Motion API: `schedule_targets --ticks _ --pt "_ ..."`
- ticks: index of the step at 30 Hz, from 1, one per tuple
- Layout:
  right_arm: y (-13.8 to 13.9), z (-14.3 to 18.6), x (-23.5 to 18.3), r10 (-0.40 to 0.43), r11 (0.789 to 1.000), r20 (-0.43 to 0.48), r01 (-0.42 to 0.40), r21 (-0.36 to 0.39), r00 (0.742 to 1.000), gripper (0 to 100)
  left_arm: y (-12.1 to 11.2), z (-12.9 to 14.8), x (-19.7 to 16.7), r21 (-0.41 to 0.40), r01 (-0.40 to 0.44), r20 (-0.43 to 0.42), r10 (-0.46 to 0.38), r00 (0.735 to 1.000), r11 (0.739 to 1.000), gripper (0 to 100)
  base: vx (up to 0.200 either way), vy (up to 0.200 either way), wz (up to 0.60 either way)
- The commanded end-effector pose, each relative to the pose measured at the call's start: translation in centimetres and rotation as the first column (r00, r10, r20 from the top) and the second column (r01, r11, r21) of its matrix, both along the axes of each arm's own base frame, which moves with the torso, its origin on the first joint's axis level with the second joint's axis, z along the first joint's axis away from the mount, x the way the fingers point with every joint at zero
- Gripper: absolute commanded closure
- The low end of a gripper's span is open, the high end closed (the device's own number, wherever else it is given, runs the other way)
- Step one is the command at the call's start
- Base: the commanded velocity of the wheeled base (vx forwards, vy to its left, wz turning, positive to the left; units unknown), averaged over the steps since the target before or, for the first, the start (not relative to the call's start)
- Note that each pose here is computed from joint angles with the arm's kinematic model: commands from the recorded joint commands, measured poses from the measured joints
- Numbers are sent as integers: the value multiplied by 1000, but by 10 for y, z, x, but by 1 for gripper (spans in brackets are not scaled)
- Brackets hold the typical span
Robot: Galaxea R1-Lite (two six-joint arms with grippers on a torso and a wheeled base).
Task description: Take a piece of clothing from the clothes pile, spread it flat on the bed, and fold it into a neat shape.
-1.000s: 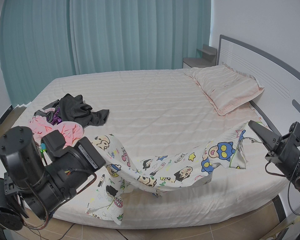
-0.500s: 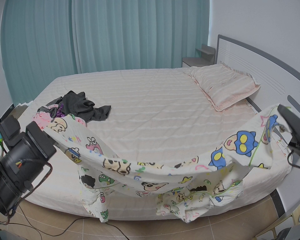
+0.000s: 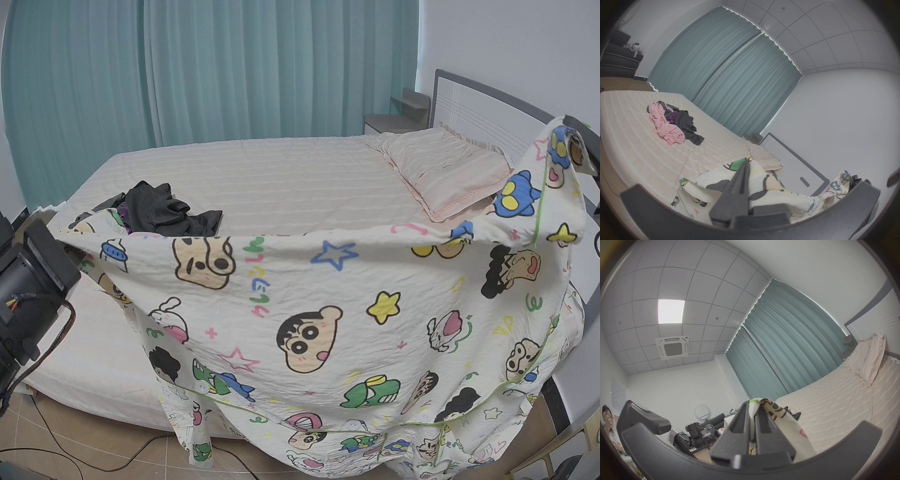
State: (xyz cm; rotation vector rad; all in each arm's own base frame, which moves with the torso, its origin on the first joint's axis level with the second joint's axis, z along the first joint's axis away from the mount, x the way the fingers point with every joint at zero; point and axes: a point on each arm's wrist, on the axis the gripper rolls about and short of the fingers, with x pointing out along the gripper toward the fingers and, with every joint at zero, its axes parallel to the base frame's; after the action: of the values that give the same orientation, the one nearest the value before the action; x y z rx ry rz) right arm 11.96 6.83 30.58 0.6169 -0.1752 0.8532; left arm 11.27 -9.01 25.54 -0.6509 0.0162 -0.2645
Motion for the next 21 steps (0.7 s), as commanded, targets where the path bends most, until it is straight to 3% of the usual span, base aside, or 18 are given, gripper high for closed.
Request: schedule_targets --ticks 1,6,10,17,21 --pt "9 -6 44 -55 998 -61 53 -35 997 100 -7 -16 29 70 -69 -81 74 994 995 100 0 0 0" --pt "12 -12 80 -107 994 -91 103 -46 990 100 -11 -25 44 40 -61 -137 66 988 997 100 0 0 0" --pt "14 -19 109 -139 990 -105 135 -50 985 100 -14 -36 67 45 -51 -200 59 978 998 100 200 0 0" --pt "11 -34 145 -190 981 -133 183 -63 973 100 -14 -38 110 -20 -82 -250 74 965 996 100 200 0 0" --pt "9 -39 157 -206 978 -144 198 -68 968 100 -15 -44 131 -8 -105 -276 99 956 994 100 200 0 0"
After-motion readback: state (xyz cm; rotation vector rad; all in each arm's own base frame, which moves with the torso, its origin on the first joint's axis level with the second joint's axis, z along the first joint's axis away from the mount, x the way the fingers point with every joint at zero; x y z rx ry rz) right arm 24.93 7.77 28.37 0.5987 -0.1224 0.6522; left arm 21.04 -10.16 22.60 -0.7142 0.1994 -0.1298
